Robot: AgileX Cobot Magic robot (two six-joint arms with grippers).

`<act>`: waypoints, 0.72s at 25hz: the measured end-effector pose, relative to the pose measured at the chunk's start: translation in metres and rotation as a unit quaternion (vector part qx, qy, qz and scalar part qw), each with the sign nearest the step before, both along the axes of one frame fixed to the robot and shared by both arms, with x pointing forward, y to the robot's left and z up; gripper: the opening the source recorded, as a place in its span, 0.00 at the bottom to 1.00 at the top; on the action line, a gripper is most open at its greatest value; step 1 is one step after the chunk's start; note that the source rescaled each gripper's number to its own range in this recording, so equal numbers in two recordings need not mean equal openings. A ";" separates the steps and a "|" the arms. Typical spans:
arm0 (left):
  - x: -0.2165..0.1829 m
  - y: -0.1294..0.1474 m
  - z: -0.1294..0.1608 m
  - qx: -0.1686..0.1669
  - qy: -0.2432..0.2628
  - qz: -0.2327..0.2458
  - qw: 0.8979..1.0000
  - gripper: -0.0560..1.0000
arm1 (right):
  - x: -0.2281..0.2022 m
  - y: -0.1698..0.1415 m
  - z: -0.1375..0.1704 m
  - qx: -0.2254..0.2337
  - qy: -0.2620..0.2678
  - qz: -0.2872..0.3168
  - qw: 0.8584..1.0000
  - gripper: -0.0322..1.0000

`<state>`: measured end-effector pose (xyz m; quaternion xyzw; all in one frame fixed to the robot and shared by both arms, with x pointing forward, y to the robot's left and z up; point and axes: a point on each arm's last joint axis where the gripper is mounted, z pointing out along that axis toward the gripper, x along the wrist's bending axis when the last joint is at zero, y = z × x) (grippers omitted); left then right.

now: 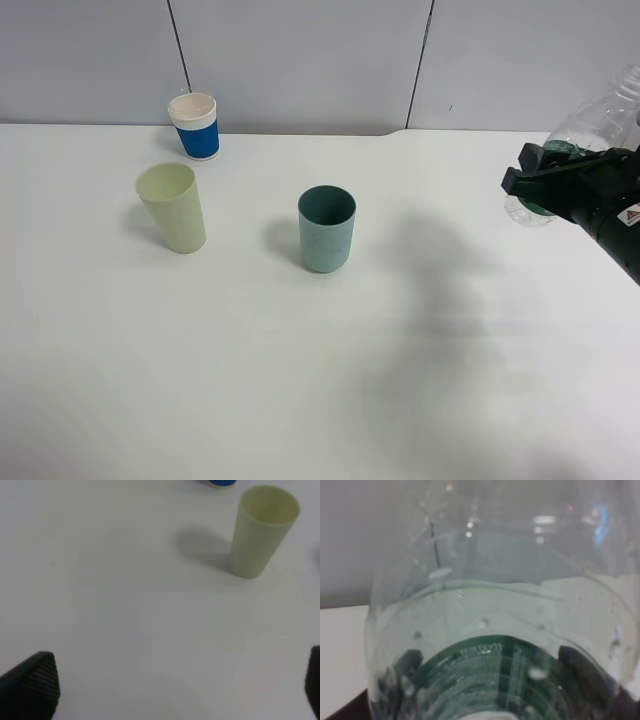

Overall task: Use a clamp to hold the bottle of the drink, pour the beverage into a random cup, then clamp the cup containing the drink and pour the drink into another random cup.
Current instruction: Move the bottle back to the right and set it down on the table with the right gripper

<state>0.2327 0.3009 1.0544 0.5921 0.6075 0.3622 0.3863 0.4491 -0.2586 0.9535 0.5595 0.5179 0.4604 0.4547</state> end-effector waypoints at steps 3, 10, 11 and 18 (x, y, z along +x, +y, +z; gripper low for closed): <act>0.000 0.000 0.000 0.000 0.000 0.000 1.000 1.00 | 0.002 0.000 -0.003 -0.010 -0.001 -0.003 1.000 0.08; 0.000 0.000 0.000 0.000 0.000 0.000 1.000 1.00 | 0.011 0.001 -0.033 -0.050 0.025 -0.010 0.998 0.08; 0.000 0.000 0.000 0.000 0.000 0.000 1.000 1.00 | 0.012 0.001 -0.038 -0.058 0.027 -0.008 0.998 0.08; 0.000 0.000 0.000 0.000 0.000 0.000 1.000 1.00 | 0.011 0.002 -0.079 -0.094 0.102 0.006 0.990 0.08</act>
